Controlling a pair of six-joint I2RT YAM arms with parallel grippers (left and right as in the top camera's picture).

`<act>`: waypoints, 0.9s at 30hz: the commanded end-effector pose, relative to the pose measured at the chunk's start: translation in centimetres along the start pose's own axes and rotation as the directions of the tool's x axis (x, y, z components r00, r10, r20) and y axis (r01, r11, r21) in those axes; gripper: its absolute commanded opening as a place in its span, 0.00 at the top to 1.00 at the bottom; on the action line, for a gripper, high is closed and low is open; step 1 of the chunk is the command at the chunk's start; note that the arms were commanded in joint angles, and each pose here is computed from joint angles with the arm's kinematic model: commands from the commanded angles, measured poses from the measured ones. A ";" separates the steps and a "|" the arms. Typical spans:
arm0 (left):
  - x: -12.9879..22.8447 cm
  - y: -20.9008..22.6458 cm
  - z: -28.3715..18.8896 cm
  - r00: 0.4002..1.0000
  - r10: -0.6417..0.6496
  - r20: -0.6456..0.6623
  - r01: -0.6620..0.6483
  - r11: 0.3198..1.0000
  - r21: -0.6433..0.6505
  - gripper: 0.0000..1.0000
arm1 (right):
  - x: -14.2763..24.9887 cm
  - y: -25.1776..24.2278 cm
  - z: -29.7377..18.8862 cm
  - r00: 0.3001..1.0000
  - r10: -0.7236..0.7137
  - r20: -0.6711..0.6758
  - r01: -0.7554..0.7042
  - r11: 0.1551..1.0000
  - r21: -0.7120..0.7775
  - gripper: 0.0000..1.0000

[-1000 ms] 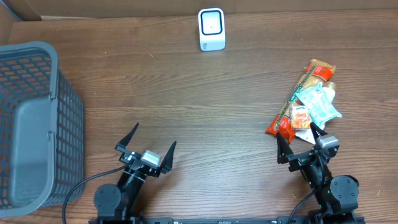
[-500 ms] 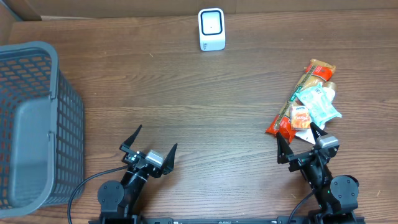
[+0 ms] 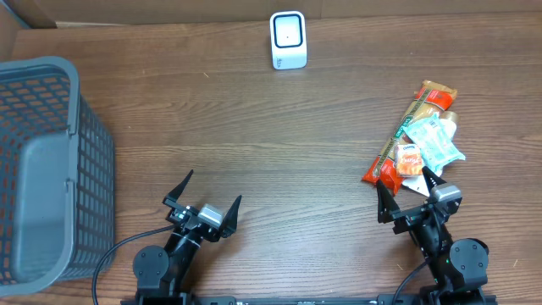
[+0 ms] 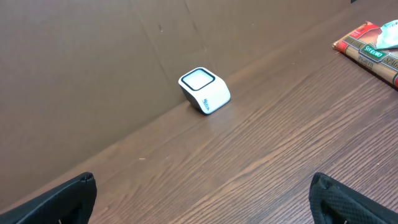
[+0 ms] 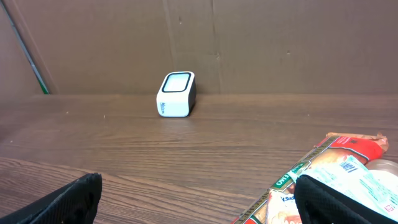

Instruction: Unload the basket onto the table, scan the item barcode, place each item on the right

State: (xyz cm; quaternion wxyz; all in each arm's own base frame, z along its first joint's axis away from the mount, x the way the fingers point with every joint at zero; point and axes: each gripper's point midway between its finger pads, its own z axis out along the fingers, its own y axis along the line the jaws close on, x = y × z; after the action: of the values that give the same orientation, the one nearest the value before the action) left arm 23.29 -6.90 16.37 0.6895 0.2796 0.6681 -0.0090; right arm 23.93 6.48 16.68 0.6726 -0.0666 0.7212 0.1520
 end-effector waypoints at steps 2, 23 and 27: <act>0.2 -0.4 0.1 1.000 0.023 -0.001 -0.023 1.000 0.017 0.00 | 0.2 0.0 0.0 1.000 0.003 0.002 -0.003 1.000 0.002 0.00; 3.4 6.7 -1.7 0.778 -0.618 0.112 0.600 0.679 -0.424 0.00 | 0.2 0.0 0.0 1.000 0.003 0.002 -0.003 1.000 0.002 0.00; 3.9 7.9 -2.4 0.784 -0.607 0.133 0.583 0.643 -0.497 0.00 | 0.2 0.0 0.0 1.000 0.003 0.002 -0.003 1.000 0.002 0.00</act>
State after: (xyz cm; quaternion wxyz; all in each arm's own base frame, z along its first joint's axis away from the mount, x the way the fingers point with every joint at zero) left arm 24.70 -0.40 16.18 0.6824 -0.0638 0.7244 -0.0737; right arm 23.93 6.46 16.67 0.6725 -0.0665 0.7213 0.1516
